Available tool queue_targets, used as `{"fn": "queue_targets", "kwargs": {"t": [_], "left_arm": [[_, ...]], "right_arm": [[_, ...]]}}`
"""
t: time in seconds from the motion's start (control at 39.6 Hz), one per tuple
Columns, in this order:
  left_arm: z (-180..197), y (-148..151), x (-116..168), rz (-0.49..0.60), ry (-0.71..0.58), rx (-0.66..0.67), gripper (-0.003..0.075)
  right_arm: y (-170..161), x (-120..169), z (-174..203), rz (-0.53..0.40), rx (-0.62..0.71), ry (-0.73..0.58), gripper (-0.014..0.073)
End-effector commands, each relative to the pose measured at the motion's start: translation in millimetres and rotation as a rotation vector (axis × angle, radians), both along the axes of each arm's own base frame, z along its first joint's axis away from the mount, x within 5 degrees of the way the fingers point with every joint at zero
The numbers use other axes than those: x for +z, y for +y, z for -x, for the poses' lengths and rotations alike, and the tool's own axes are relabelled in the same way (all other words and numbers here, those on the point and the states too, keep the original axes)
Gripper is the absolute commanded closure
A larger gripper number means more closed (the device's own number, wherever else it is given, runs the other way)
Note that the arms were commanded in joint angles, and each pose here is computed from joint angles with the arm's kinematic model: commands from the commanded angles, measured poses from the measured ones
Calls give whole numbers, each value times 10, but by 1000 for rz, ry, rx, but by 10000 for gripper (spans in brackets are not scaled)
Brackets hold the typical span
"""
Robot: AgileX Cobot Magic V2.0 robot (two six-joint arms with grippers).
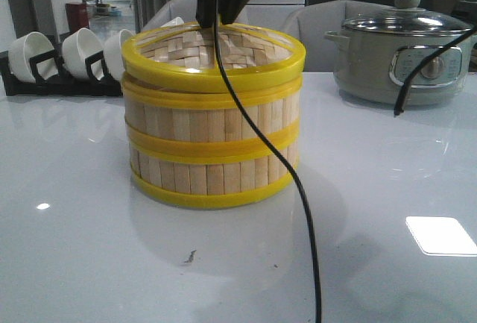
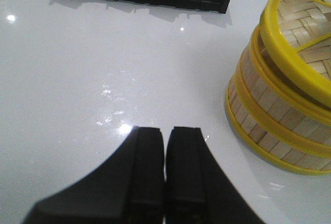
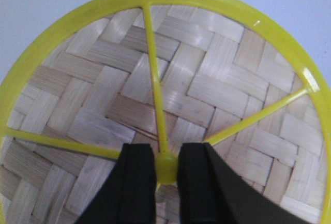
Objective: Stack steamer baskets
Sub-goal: 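Lift the lid with the right gripper and carry it over the stack, then lower the lid onto the top basket and adjust its seating with the right gripper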
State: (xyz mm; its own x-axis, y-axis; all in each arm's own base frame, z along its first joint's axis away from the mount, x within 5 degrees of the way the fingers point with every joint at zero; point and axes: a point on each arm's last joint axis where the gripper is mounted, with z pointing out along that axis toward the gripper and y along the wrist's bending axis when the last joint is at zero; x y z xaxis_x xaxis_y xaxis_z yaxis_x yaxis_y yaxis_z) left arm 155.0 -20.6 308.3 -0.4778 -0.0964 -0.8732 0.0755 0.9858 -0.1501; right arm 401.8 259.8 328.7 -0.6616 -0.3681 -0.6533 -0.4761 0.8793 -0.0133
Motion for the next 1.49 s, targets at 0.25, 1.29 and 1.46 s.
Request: {"fn": "queue_targets", "kwargs": {"t": [0.25, 1.29, 1.46], "left_arm": [[-22, -10, 165, 20, -108, 3, 625], [-22, -10, 165, 20, -108, 3, 625], [-22, -10, 165, 20, -108, 3, 625]], "right_arm": [[22, 389, 116, -71, 29, -110, 566], [42, 305, 77, -61, 27, -95, 558], [37, 298, 83, -55, 26, -86, 394]]}}
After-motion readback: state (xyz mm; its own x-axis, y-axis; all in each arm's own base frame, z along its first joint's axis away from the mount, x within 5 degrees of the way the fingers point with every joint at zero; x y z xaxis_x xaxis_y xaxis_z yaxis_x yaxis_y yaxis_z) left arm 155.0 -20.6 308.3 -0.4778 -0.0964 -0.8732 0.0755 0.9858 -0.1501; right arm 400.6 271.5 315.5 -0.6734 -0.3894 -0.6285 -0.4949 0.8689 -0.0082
